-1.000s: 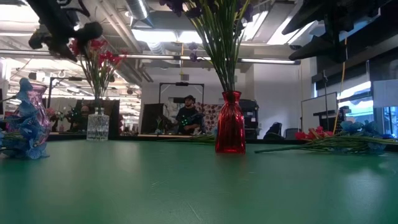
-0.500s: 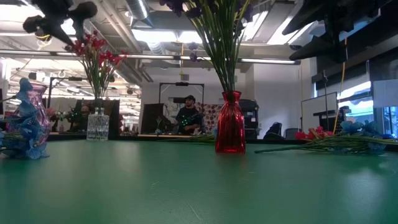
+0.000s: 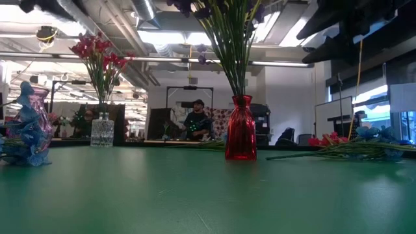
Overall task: Sort flowers into vase by color
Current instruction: Put the red flowers into the transparent vase
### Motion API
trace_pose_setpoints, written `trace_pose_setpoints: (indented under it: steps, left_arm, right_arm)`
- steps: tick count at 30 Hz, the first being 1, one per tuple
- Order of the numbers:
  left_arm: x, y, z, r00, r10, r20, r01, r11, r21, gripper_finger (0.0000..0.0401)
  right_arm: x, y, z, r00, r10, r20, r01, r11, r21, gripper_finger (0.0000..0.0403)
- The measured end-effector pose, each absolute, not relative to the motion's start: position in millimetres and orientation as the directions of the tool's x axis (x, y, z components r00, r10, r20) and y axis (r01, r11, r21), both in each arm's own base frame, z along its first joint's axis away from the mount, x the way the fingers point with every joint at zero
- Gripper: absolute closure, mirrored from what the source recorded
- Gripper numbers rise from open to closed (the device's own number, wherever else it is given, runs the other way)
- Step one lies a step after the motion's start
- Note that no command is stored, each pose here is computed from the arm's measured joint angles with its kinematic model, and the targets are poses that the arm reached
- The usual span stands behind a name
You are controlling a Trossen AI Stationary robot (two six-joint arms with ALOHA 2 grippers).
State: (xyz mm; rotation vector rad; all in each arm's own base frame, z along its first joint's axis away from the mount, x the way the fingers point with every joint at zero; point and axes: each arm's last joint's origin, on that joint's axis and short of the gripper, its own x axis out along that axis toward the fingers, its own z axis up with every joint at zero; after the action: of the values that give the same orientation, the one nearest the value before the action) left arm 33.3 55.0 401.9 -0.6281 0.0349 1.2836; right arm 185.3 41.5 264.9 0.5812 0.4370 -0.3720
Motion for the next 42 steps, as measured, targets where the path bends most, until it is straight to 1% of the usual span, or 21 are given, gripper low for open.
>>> trace_pose_setpoints:
  steps: [4,7,11,15,21,25,29,33,35,39,42]
  left_arm:
    - [29.4,44.2,413.4,0.447,0.859,-0.249,-0.838,0.306,-0.451,0.022]
    - [26.2,36.6,420.9,0.529,0.834,-0.155,-0.783,0.41,-0.467,0.022]
    - [23.9,28.8,428.9,0.628,0.776,-0.052,-0.698,0.533,-0.479,0.022]
    - [26.8,26.9,434.2,0.718,0.696,0.002,-0.612,0.632,-0.475,0.022]
    - [31.3,28.6,438.5,0.769,0.637,0.055,-0.539,0.693,-0.479,0.0222]
    - [39.1,34.2,437.8,0.808,0.573,0.138,-0.451,0.751,-0.482,0.0235]
    - [50.1,42.1,427.5,0.848,0.505,0.16,-0.369,0.779,-0.506,0.0249]
    - [61.4,46.6,416.7,0.877,0.443,0.185,-0.289,0.795,-0.534,0.0262]
    - [67.2,47.0,413.9,0.89,0.406,0.209,-0.239,0.804,-0.544,0.0271]
    - [81.0,46.5,414.0,0.907,0.348,0.236,-0.173,0.82,-0.545,0.029]
    - [95.8,45.4,412.7,0.929,0.3,0.218,-0.144,0.833,-0.534,0.0301]
  right_arm:
    - [184.3,41.2,265.8,0.847,-0.211,-0.489,0.425,0.821,0.382,0.0118]
    - [181.0,36.7,268.4,0.847,-0.228,-0.48,0.435,0.816,0.381,0.0118]
    - [177.4,25.8,273.5,0.849,-0.262,-0.459,0.457,0.8,0.389,0.0118]
    - [173.4,14.3,278.6,0.851,-0.293,-0.436,0.467,0.802,0.373,0.0118]
    - [169.3,-4.6,292.6,0.796,-0.364,-0.483,0.544,0.78,0.309,0.0118]
    - [163.7,-22.3,304.0,0.734,-0.435,-0.521,0.63,0.722,0.285,0.0118]
    - [150.9,-41.0,310.9,0.646,-0.465,-0.605,0.713,0.65,0.263,0.0118]
    - [140.9,-55.2,315.1,0.6,-0.443,-0.666,0.756,0.585,0.291,0.0118]
    - [137.3,-60.4,312.7,0.571,-0.438,-0.694,0.788,0.53,0.313,0.0118]
    - [132.6,-70.2,312.7,0.543,-0.476,-0.692,0.831,0.419,0.365,0.0118]
    - [131.9,-75.3,314.3,0.557,-0.48,-0.677,0.827,0.394,0.401,0.0118]
